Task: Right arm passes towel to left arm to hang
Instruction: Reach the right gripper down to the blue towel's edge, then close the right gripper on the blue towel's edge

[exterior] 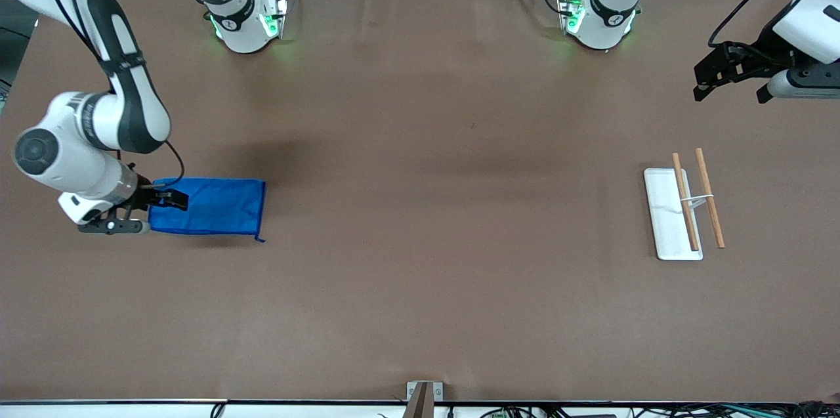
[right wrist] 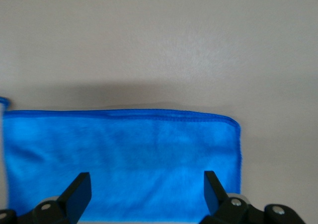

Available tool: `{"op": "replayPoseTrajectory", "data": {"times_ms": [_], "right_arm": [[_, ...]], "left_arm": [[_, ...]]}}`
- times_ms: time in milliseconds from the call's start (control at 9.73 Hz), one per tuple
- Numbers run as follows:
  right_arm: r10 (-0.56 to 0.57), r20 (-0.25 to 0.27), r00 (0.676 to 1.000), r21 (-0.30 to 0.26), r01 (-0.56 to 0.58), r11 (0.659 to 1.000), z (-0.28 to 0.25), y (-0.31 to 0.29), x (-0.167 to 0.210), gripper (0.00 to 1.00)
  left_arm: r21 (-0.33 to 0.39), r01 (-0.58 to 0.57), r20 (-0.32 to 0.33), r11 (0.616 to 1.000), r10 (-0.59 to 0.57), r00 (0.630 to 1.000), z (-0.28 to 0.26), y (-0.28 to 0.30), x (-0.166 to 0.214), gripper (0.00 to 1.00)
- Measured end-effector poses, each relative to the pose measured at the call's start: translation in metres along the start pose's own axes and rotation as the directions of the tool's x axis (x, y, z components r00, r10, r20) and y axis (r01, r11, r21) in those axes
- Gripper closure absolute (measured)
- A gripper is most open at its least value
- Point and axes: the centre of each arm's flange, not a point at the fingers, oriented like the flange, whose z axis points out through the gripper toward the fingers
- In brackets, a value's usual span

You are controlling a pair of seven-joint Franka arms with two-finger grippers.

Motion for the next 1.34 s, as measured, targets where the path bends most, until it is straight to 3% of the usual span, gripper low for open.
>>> {"op": "replayPoseTrajectory", "data": {"times_ms": [205, 616, 925, 1027, 1336], "right_arm": [[0.0, -0.017, 1.0, -0.002, 0.0, 1.0, 0.041, 0.001, -0.021, 0.0], [0.003, 0.034, 0.999, 0.003, -0.003, 1.0, 0.068, 0.002, -0.039, 0.02], [0.003, 0.039, 0.999, 0.003, -0.003, 1.0, 0.07, 0.002, -0.041, 0.15], [0.003, 0.042, 0.999, 0.004, -0.003, 1.0, 0.071, 0.002, -0.042, 0.24], [0.001, 0.039, 0.999, 0.004, -0.002, 1.0, 0.074, 0.001, -0.042, 0.3]], "left_arm": [[0.0, 0.0, 0.003, 1.0, 0.0, 1.0, 0.002, 0.0, 0.001, 0.0], [0.0, 0.0, 0.007, 1.0, 0.0, 1.0, 0.004, 0.0, 0.002, 0.0], [0.0, 0.0, 0.007, 1.0, 0.0, 1.0, 0.004, 0.0, 0.002, 0.0], [0.0, 0.0, 0.007, 1.0, 0.0, 1.0, 0.004, 0.0, 0.002, 0.0], [0.0, -0.001, 0.007, 1.0, 0.001, 1.0, 0.004, 0.001, 0.002, 0.0]]}}
